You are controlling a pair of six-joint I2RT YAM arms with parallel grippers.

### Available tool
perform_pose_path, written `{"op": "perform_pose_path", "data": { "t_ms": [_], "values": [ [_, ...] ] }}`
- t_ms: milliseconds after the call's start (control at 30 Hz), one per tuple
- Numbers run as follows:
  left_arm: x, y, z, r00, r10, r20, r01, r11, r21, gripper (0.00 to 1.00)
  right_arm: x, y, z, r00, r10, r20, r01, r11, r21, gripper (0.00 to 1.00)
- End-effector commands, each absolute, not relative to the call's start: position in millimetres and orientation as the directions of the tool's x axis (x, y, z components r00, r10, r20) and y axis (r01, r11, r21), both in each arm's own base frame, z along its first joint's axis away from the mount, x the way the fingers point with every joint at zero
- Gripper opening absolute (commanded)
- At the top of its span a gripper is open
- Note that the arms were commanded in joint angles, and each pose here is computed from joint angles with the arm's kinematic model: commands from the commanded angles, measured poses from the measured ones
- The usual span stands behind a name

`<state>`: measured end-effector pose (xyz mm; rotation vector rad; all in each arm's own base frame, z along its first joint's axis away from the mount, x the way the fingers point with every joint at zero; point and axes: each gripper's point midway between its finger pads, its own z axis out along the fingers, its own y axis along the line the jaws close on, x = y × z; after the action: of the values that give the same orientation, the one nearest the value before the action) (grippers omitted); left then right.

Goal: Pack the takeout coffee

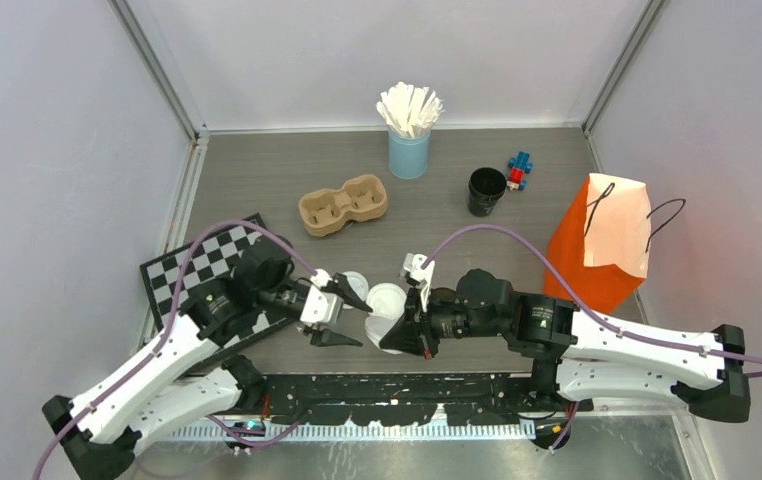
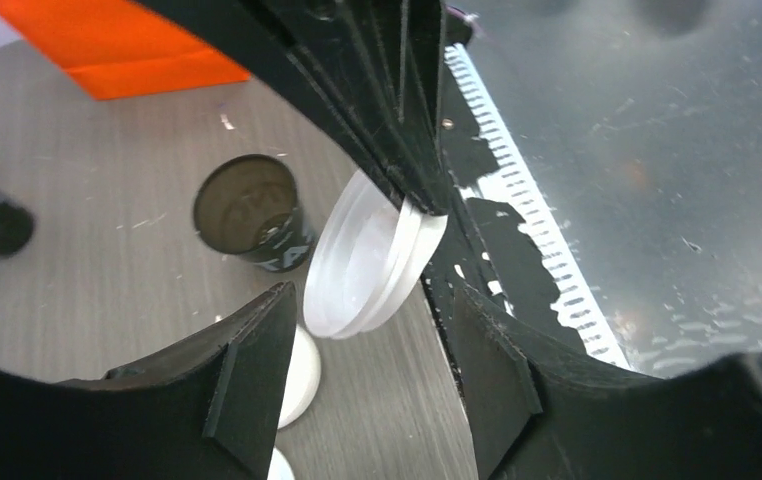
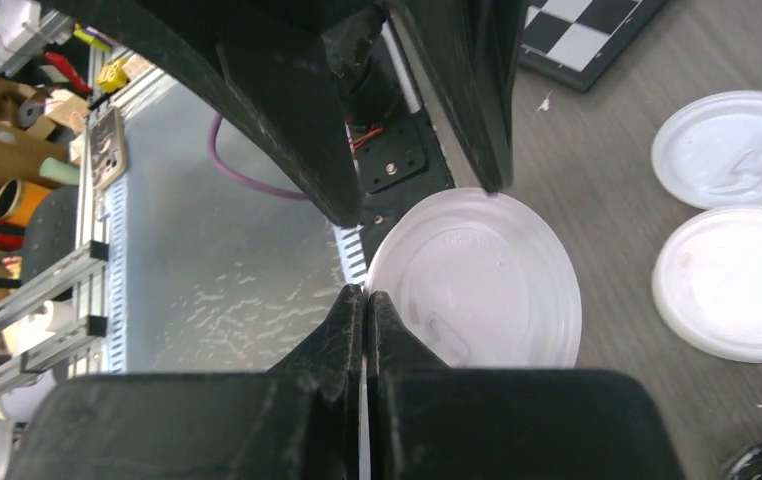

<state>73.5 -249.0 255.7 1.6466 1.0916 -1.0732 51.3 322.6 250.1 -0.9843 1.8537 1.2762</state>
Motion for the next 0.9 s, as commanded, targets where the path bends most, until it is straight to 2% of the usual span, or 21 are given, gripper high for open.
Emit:
{"op": "perform_pose_path", "data": {
  "t_ms": [0, 233, 367, 667, 800, 867],
  "values": [
    [58.1, -254.5, 256.5, 0.331, 0.196, -0.923, 0.904, -0.347, 0.251, 0.61, 32.7, 327.7, 267.5, -0.532, -0.223, -0.817, -0.846, 0.154, 0.51, 0.0],
    [48.2, -261.0, 236.9, 0.329, 0.253, -0.91, 0.886, -0.416, 0.205, 0.64, 36.9, 323.3, 273.3, -0.526, -0.184, -0.83, -0.849, 0.168, 0.501, 0.0],
    [49.3, -268.5, 233.2, 0.332, 0.258, -0.908, 0.887, -0.413, 0.207, 0.58, 34.8, 321.3, 275.4, -0.52, -0.18, -0.835, -0.853, 0.153, 0.498, 0.0],
    [59.3, -287.2, 244.9, 0.246, 0.21, -0.946, 0.933, -0.317, 0.173, 0.33, 43.6, 319.0, 276.4, -0.51, -0.15, -0.847, -0.855, 0.194, 0.481, 0.01],
    [61.1, -288.4, 245.1, 0.139, 0.229, -0.963, 0.964, -0.253, 0.08, 0.19, 66.2, 307.2, 279.4, -0.489, -0.071, -0.869, -0.839, 0.308, 0.448, 0.09],
    [60.3, -289.6, 243.8, 0.082, 0.231, -0.969, 0.972, -0.232, 0.027, 0.13, 84.7, 295.8, 284.0, -0.463, 0.0, -0.887, -0.814, 0.397, 0.425, 0.19]
  ]
}}
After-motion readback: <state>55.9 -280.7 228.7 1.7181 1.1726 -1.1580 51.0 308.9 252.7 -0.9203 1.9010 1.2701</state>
